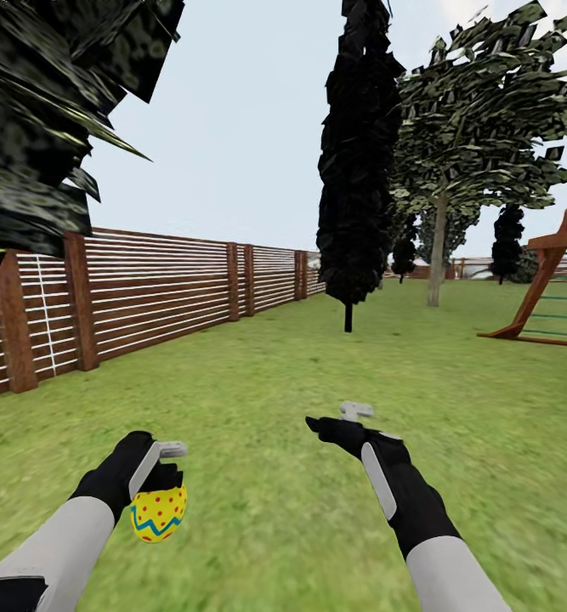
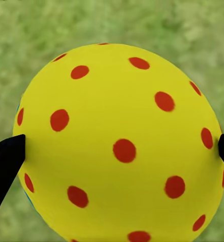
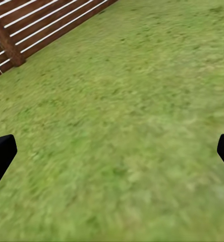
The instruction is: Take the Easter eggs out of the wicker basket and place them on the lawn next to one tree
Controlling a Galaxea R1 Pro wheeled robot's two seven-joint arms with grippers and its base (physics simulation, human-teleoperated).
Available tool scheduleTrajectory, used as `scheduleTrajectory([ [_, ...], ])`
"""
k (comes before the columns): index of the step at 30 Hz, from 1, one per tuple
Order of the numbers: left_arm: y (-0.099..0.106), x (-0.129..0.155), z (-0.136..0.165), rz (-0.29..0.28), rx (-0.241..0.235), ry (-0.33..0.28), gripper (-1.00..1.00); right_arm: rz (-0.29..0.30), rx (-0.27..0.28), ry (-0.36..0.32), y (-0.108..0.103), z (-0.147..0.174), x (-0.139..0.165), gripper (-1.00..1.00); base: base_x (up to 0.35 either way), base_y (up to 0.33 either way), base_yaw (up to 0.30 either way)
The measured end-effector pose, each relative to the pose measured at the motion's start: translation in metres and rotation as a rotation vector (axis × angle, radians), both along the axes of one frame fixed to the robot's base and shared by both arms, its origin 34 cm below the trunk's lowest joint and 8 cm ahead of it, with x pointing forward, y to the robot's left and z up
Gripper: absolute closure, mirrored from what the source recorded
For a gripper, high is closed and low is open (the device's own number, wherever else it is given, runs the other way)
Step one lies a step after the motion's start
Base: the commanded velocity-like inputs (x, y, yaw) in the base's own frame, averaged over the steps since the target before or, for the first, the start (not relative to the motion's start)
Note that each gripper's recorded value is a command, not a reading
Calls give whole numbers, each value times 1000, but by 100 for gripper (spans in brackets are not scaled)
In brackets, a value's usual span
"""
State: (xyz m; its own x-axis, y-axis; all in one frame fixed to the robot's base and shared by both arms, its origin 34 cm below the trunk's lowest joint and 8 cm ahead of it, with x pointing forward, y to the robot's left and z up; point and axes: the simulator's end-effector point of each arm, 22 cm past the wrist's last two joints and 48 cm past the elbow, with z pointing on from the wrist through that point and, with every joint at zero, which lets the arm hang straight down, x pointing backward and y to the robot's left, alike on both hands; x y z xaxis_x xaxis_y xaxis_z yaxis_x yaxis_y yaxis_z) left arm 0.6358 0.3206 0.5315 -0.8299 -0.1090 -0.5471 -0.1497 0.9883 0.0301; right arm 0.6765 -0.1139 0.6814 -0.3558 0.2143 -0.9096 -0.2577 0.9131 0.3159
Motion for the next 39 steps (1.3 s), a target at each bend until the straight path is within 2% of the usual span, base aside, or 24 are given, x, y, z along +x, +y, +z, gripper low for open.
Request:
scheduleTrajectory([
  [7, 0, 1, 4, -1, -1, -8, 100, 0, 0, -5, 0, 3, -1, -100, 6, 0, 129],
  [28, 3, 2, -44, 7, 4, 71, 100, 0, 1, 79, 0, -49, 12, -100, 0, 0, 21],
  [39, 9, 0, -69, 22, 27, 114, 100, 0, 1, 123, 0, -78, 17, -100, 0, 0, 8],
])
